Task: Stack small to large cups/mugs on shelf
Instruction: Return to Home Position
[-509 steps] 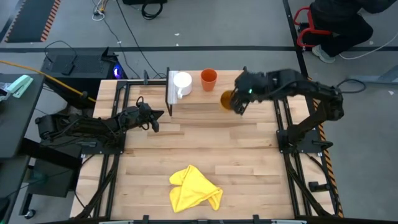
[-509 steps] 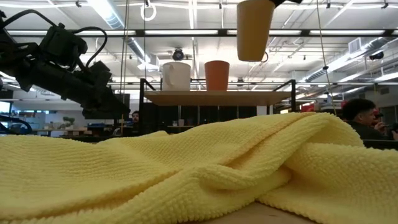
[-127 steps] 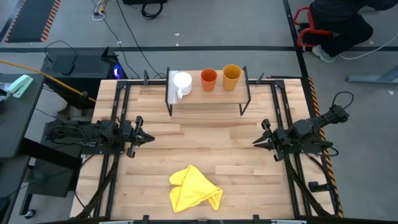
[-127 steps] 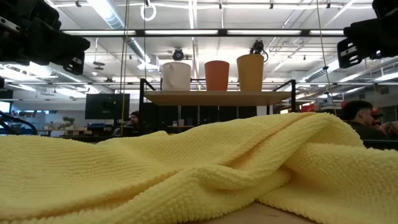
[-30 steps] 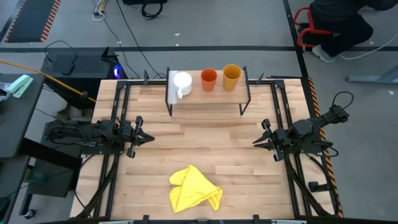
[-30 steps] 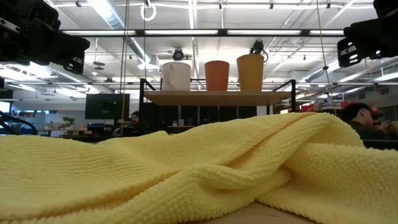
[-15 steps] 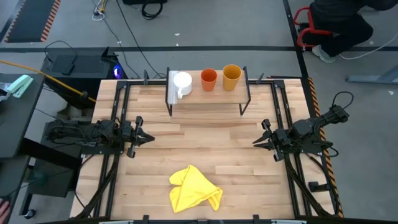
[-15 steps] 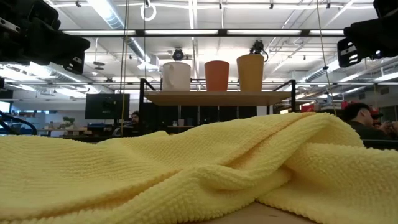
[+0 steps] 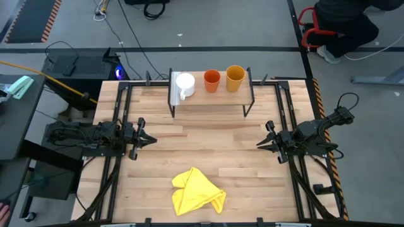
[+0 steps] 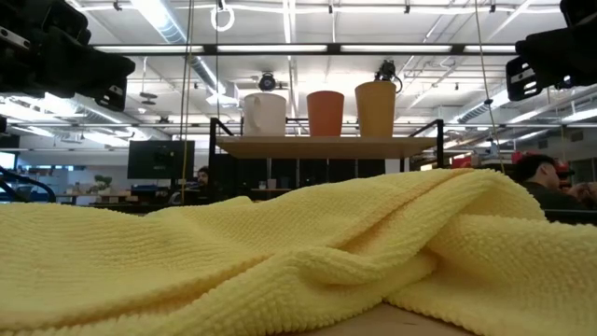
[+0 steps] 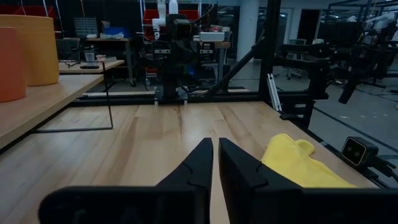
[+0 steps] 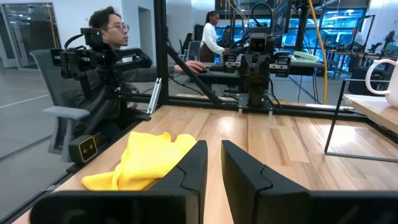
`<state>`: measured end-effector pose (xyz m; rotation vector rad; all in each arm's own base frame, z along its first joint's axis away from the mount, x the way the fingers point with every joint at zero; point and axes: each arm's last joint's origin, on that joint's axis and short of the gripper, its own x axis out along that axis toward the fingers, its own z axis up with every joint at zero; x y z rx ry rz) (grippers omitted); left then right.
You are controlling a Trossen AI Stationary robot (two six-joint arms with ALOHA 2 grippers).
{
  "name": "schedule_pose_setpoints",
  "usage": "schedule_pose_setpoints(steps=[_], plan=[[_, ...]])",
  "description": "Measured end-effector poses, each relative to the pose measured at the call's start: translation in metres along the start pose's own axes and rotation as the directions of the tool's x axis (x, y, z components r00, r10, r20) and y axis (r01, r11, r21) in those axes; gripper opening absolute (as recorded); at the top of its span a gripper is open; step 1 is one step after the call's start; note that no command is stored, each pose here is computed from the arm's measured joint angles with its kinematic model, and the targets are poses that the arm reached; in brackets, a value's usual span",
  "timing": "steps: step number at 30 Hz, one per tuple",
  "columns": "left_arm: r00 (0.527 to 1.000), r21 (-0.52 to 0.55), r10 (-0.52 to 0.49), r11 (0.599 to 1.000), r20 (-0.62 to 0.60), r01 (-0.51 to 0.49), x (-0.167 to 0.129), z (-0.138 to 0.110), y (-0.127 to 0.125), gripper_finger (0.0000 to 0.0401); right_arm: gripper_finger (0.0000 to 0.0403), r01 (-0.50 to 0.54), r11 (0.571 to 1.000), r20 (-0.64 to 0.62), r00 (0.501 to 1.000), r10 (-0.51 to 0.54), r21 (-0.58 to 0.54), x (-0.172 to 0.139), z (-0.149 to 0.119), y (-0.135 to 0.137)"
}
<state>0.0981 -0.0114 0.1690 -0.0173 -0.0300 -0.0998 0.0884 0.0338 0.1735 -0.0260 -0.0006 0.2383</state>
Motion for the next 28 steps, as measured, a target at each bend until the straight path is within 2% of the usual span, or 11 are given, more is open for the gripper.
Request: schedule_pose_setpoints(steps=[8, 20, 28], plan=[[1.0, 0.0, 0.0, 1.0, 0.0, 0.0, 0.0, 0.0001, 0.0, 0.0023, 0.0055, 0.0, 1.0, 0.0, 1.0, 0.0, 0.0, 0.0, 0.0, 0.0], [1.0, 0.0, 0.0, 1.0, 0.0, 0.0, 0.0, 0.0, 0.0, 0.0036, 0.0055, 0.0, 1.0, 0.0, 1.0, 0.0, 0.0, 0.0, 0.0, 0.0], [1.0, 0.0, 0.0, 1.0, 0.0, 0.0, 0.0, 0.0, 0.0, 0.0029, 0.0055, 0.0, 1.0, 0.0, 1.0, 0.0, 0.0, 0.0, 0.0, 0.0]])
